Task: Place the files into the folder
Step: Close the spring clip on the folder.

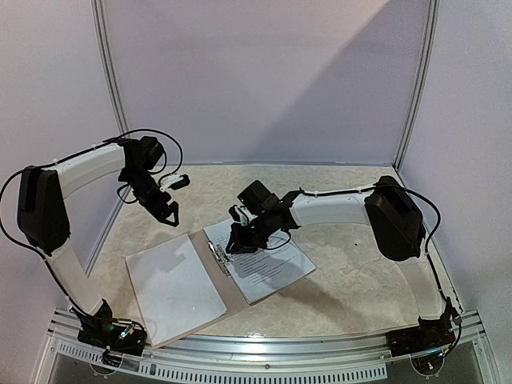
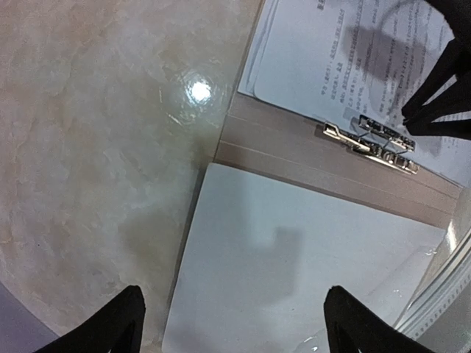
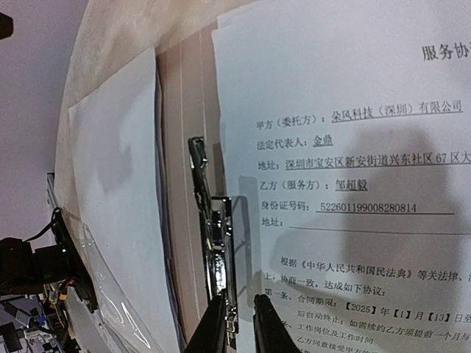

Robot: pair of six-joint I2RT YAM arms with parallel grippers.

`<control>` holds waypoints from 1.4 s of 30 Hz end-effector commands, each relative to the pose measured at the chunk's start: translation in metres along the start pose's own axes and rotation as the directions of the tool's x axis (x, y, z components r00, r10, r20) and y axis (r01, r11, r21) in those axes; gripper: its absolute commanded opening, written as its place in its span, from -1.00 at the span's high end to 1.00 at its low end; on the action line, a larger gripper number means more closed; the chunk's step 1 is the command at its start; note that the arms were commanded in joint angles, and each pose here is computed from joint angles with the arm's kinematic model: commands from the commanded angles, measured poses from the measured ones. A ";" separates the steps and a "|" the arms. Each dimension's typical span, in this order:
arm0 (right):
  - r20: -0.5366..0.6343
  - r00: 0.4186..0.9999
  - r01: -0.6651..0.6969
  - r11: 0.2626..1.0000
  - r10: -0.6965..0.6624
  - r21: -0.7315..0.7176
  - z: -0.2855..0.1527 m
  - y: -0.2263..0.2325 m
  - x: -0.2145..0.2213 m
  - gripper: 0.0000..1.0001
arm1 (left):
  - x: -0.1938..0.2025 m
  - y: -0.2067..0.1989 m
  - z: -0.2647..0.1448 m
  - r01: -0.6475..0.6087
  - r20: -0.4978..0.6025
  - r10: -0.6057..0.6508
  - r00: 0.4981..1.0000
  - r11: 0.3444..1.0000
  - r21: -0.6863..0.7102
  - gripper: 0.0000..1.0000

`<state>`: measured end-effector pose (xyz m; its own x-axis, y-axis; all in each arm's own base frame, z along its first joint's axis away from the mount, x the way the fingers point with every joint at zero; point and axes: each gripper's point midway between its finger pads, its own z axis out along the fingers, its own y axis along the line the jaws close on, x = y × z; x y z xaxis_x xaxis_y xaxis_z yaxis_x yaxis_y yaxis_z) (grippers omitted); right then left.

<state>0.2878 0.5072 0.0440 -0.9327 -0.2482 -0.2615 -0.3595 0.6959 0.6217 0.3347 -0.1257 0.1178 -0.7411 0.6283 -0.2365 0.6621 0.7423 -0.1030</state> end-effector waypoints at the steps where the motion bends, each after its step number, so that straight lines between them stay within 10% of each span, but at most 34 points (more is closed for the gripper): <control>1: 0.019 1.000 0.025 0.998 -0.024 -0.052 0.003 0.018 -0.005 0.73 | -0.003 0.001 -0.008 0.004 0.032 -0.004 0.999 1.000 0.003 -0.71; 42: -0.055 0.995 0.087 0.988 -0.081 0.128 -0.004 0.001 0.032 0.75 | -0.007 0.003 -0.011 -0.002 0.029 0.002 1.000 1.000 0.000 -0.71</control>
<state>0.2680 0.5123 0.0354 -0.9058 -0.3164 -0.2819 -0.4229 0.7177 0.5532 0.3367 -0.1269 0.1215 -0.7389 0.6273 -0.2461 0.6635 0.7409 -0.1037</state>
